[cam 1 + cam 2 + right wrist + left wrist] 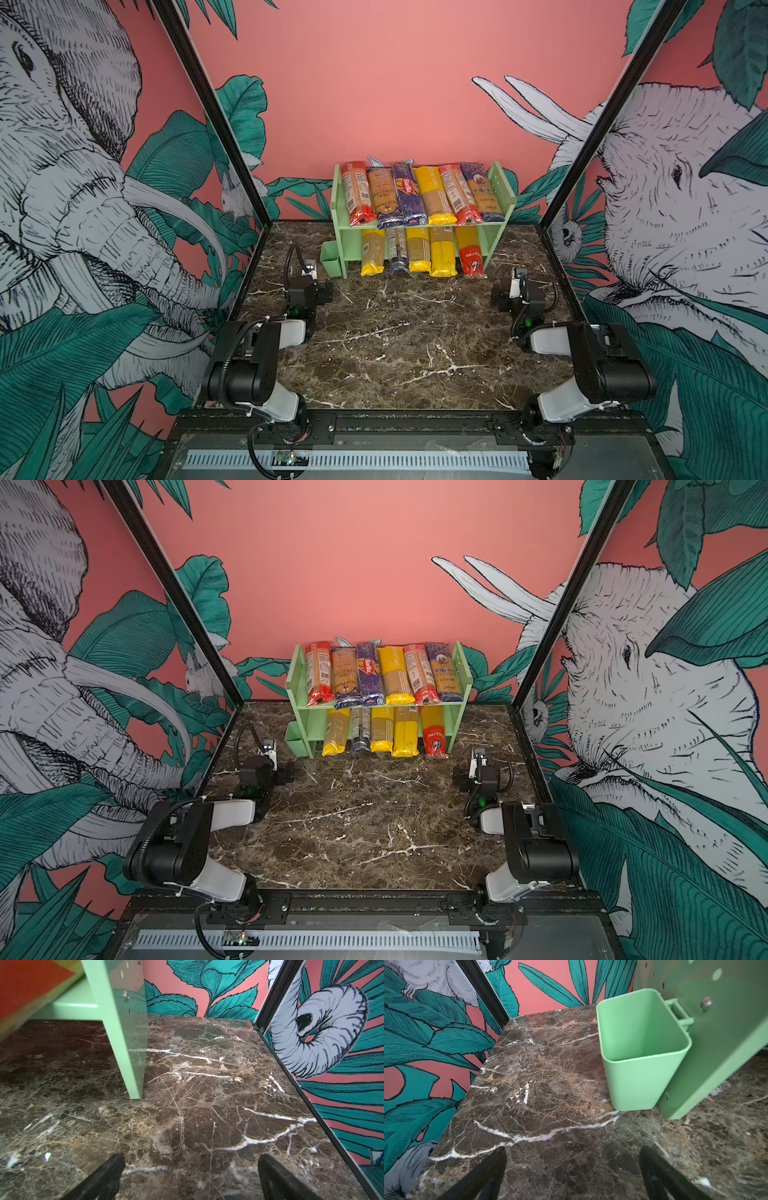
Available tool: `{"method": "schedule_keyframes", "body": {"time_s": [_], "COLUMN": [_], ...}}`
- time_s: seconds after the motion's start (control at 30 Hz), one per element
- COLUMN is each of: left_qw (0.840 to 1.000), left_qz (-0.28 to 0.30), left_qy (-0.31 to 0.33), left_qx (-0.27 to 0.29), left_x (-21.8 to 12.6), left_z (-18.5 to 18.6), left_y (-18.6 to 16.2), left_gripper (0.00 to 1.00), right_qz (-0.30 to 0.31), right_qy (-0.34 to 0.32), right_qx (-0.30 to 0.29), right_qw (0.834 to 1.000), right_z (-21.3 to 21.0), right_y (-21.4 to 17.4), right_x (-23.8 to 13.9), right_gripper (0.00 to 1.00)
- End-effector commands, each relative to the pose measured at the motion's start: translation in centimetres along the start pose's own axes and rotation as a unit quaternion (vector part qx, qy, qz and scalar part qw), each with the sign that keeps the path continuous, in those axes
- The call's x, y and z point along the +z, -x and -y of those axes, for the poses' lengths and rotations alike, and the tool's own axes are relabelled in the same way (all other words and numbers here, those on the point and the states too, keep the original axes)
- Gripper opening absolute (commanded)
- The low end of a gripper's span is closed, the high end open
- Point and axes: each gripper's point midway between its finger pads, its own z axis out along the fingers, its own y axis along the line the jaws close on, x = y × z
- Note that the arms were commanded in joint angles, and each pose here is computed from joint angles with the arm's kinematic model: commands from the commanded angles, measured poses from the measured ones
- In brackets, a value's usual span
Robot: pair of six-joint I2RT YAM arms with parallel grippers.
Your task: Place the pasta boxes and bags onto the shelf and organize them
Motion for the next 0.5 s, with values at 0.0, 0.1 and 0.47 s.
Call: {"method": "schedule_keyframes", "body": {"time_s": [0.0,0.1,0.47], "left_qw": [1.000,1.000,1.000], "left_qz": [0.006,0.005,0.005], "left_qy": [-0.001,-0.001,-0.001], "left_qx": [0.002,0.003,0.003], "left_x": [0.04,0.02,0.03], "left_z": [-0.10,-0.09,-0.10], "left_y": [0.56,0.53,0.52], "left_gripper": [0.99,1.00,0.99], "right_qz": [0.017,0.017,0.016], "right_qy": [0.007,0.007,0.007], "right_qx": [-0.008,-0.008,-0.008], "right_qw": [1.000,1.000,1.000], "right_z": [-0.26,-0.25,-0.26], "right_y": [0.94,0.94,0.94], "right_x": [0.09,0.09,0.11], "right_gripper": [0.99,0.99,0.99]}}
